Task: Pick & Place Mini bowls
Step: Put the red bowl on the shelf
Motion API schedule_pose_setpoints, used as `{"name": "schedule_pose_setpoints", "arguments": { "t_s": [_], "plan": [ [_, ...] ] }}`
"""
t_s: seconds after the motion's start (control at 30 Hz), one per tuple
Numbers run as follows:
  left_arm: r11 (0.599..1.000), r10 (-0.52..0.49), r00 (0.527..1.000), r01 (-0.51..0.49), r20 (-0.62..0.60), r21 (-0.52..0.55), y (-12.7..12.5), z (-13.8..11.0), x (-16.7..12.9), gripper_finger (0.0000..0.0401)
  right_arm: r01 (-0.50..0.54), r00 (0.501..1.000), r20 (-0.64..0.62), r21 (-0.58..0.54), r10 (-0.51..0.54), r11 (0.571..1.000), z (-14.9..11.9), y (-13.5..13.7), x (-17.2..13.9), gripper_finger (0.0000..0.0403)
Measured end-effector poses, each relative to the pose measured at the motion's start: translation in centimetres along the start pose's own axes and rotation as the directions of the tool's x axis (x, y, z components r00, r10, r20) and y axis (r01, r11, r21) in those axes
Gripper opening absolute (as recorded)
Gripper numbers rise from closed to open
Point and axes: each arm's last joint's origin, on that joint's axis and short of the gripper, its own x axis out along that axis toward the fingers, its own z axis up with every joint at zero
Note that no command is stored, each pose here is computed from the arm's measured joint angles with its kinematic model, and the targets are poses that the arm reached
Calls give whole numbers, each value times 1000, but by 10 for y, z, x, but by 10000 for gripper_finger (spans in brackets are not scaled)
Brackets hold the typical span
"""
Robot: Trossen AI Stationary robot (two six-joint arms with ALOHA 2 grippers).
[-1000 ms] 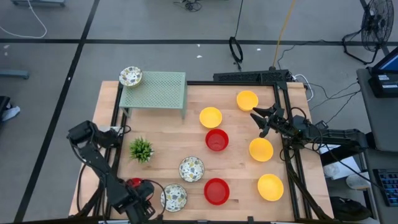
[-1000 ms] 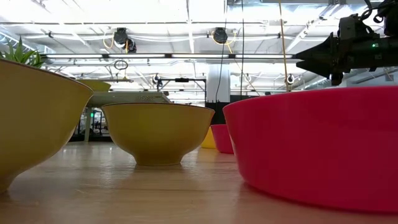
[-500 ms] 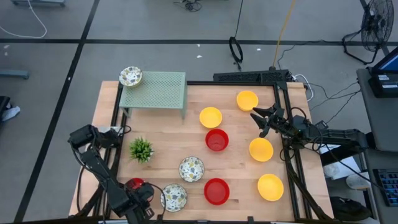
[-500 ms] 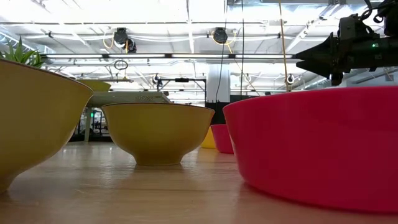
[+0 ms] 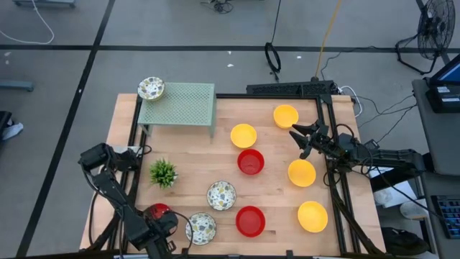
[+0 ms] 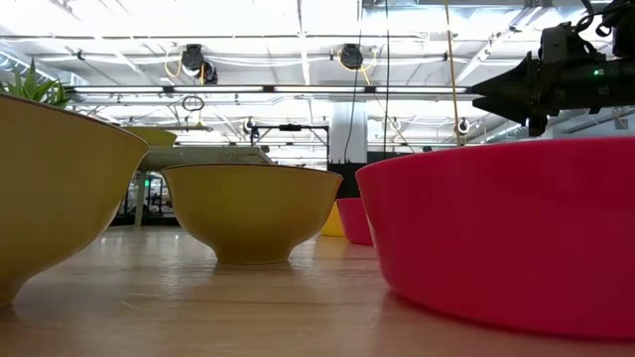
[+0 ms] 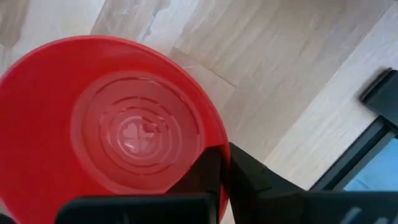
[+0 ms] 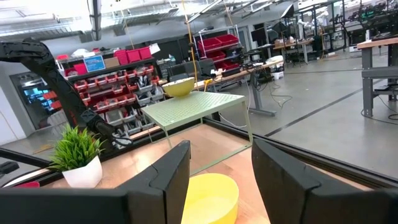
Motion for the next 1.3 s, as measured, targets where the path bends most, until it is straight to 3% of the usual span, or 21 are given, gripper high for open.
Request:
{"name": "schedule_pose_setpoints", "arguments": {
  "t_s": [0.17, 0.3, 0.43, 0.53, 0.67, 0.87, 1.03, 1.3],
  "plan": [
    [998, -56, 998, 56, 40, -7, 3, 2, -17, 9, 0, 1000, 1, 0, 0, 1000, 0, 0, 0, 162],
    [991, -131, 977, 135, 169, -12, 9, 6, -41, 7, 0, 1000, 1, 1, 0, 1000, 0, 0, 0, 160],
    [978, -195, 918, 208, 345, 0, 18, 14, -68, 8, 0, 1000, 0, 0, 0, 1000, 0, 0, 0, 161],
    [975, -217, 845, 215, 488, 62, 25, 21, -85, 9, 1, 1000, 0, 0, -1, 1000, 0, 0, 0, 161],
    [979, -197, 747, 121, 635, 161, 34, 40, -100, 5, 0, 1000, 0, 0, 0, 1000, 0, 0, 0, 160],
    [952, -127, 645, -133, 754, 275, 43, 81, -114, 12, 0, 1000, 1, 0, 0, 1000, 0, 0, 0, 161],
    [910, -11, 664, -303, 748, 282, 61, 129, -113, 6, 1, 1000, 0, 0, -1, 1000, 0, 0, 0, 161],
    [907, 126, 754, -351, 645, 233, 118, 211, -111, 5, 0, 1000, 0, 0, 0, 1000, 0, 0, 0, 161]
  ]
}}
